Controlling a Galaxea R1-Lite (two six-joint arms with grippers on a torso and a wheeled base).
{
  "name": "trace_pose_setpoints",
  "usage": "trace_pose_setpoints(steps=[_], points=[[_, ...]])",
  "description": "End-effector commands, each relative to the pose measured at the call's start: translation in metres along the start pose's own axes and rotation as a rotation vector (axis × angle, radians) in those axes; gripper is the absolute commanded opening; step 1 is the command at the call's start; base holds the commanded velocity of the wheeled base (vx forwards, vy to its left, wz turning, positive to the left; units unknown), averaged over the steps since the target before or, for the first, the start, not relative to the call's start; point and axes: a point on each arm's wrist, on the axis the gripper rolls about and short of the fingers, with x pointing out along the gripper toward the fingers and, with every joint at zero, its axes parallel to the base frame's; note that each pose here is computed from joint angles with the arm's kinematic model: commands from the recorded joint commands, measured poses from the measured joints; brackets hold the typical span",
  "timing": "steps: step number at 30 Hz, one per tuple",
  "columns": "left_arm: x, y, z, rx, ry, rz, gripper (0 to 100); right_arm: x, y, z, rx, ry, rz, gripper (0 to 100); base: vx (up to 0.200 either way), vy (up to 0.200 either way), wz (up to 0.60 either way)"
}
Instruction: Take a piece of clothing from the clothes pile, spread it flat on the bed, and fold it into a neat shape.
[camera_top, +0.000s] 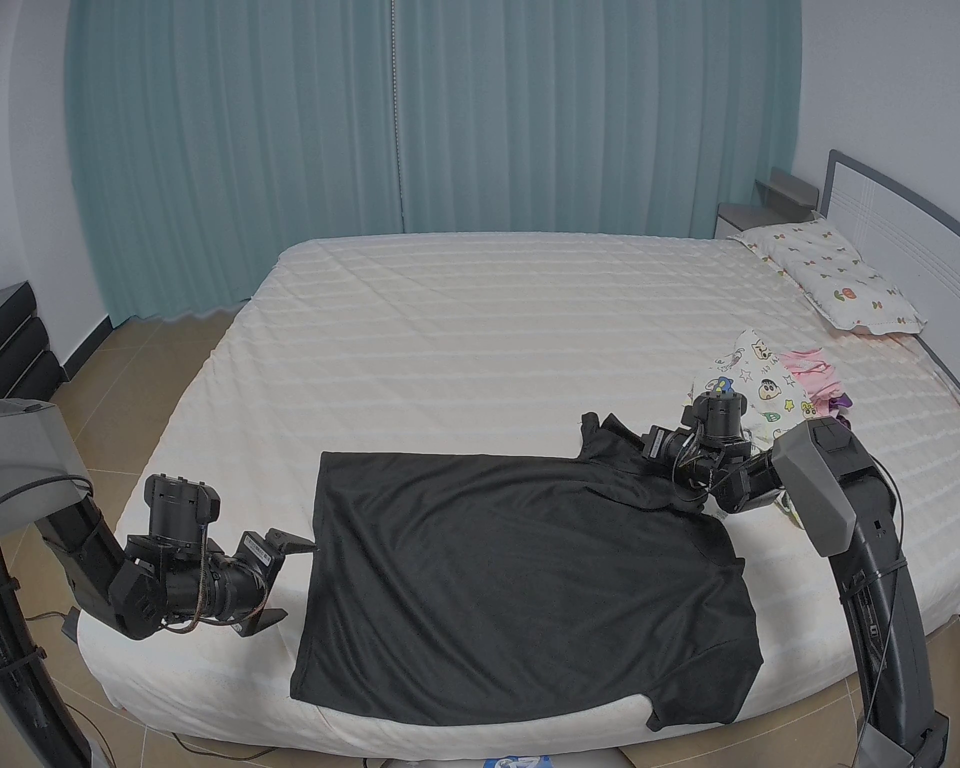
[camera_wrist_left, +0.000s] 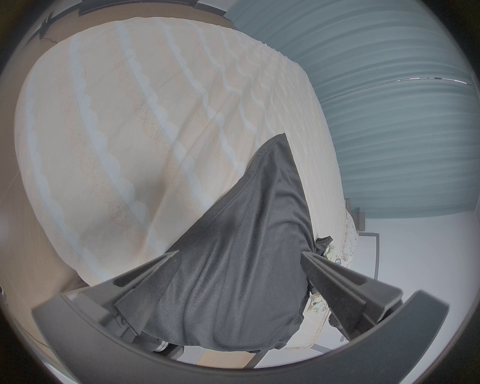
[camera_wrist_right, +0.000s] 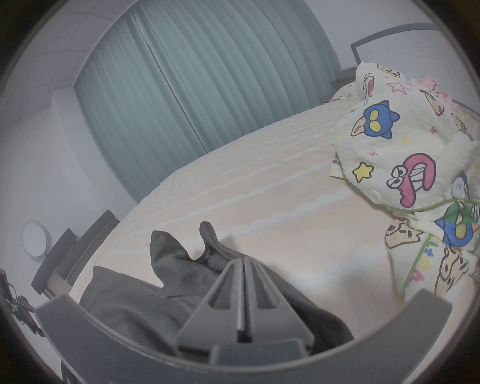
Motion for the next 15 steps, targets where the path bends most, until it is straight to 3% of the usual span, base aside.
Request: trace_pose_setpoints(steps=[1,11,12,15], points=[[0.0,0.0,0.0,-0.001,0.0,0.001,100,0.001,-0.001,0.006,0.017,-0.025,-0.001,0,0.0,0.0,0.0],[0.0,0.0,0.0,0.0,0.001,0.001,100,-0.004,0.004,0.02,0.047,-0.041,0.008,0,0.0,0.0,0.0],[0.0,0.0,0.0,-0.001,0.0,0.001,100,-0.004,0.005,0.018,0.042,-0.036,0.007,100,0.0,0.0,0.0],[0.0,0.0,0.0,-0.001,0.0,0.001,100,-0.002,0.007,0.013,0.033,-0.026,0.011,100,0.0,0.0,0.0]])
